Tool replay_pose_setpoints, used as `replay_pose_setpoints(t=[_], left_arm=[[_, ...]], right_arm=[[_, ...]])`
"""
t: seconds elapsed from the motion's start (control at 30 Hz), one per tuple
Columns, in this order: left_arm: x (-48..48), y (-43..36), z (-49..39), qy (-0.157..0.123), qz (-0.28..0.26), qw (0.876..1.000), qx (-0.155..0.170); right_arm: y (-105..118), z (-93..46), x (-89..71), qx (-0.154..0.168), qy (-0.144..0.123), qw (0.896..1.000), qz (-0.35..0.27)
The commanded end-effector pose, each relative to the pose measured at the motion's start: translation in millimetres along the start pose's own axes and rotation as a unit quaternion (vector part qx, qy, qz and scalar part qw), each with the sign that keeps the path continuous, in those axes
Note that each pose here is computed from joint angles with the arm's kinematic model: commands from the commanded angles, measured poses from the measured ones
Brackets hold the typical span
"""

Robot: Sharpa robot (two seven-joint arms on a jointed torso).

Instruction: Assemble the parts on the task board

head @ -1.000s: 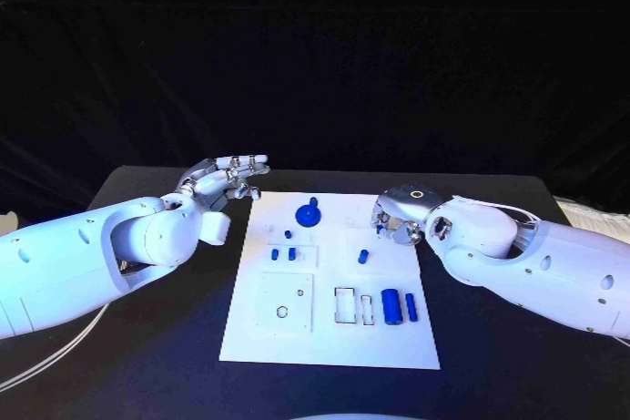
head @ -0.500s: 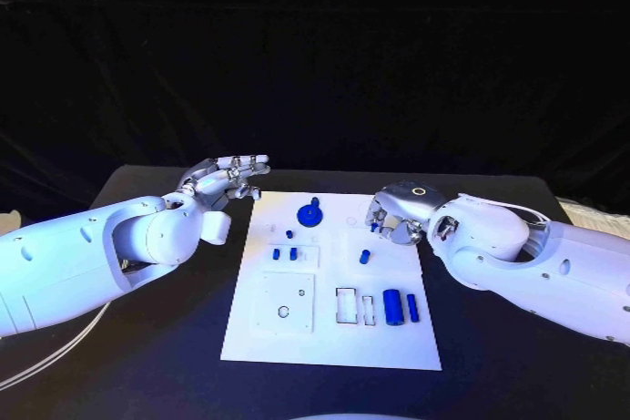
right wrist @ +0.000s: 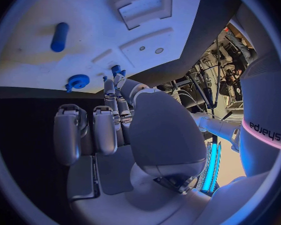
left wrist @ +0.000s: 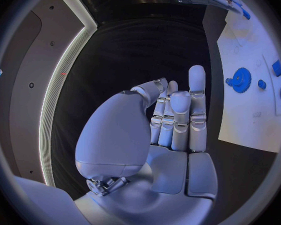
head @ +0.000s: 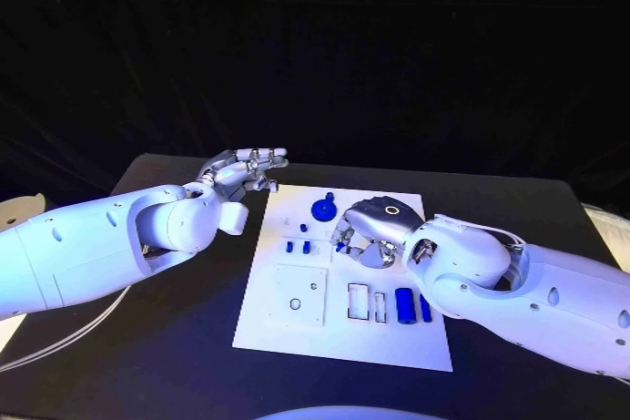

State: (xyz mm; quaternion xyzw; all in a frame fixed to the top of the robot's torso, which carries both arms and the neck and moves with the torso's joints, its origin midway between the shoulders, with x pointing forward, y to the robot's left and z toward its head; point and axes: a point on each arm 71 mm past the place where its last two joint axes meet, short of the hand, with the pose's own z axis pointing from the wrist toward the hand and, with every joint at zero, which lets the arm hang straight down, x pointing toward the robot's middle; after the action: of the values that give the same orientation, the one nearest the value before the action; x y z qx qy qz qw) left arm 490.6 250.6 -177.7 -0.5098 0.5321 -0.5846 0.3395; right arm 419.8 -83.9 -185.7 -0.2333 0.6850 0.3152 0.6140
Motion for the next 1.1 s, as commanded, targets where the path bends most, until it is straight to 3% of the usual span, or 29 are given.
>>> replay_pose_setpoints(t=[0.03,0.2,0.47,1.1], left_arm=[[4.3,-0.1,0.4,0.012,-0.006,1.000,0.001],[6.7,0.2,0.3,0.016,-0.007,1.000,0.000],[8.3,0.3,0.2,0.018,-0.008,1.000,0.000],[8.5,0.6,0.4,0.020,-0.008,1.000,-0.002]], right_arm=[[11,3.5,9.7,-0.022,0.008,1.000,0.010],[26,9.7,29.7,-0.039,0.025,0.999,0.029],[37,15.9,48.0,-0.050,0.041,0.997,0.043],[33,17.8,56.9,-0.042,0.059,0.997,0.038]])
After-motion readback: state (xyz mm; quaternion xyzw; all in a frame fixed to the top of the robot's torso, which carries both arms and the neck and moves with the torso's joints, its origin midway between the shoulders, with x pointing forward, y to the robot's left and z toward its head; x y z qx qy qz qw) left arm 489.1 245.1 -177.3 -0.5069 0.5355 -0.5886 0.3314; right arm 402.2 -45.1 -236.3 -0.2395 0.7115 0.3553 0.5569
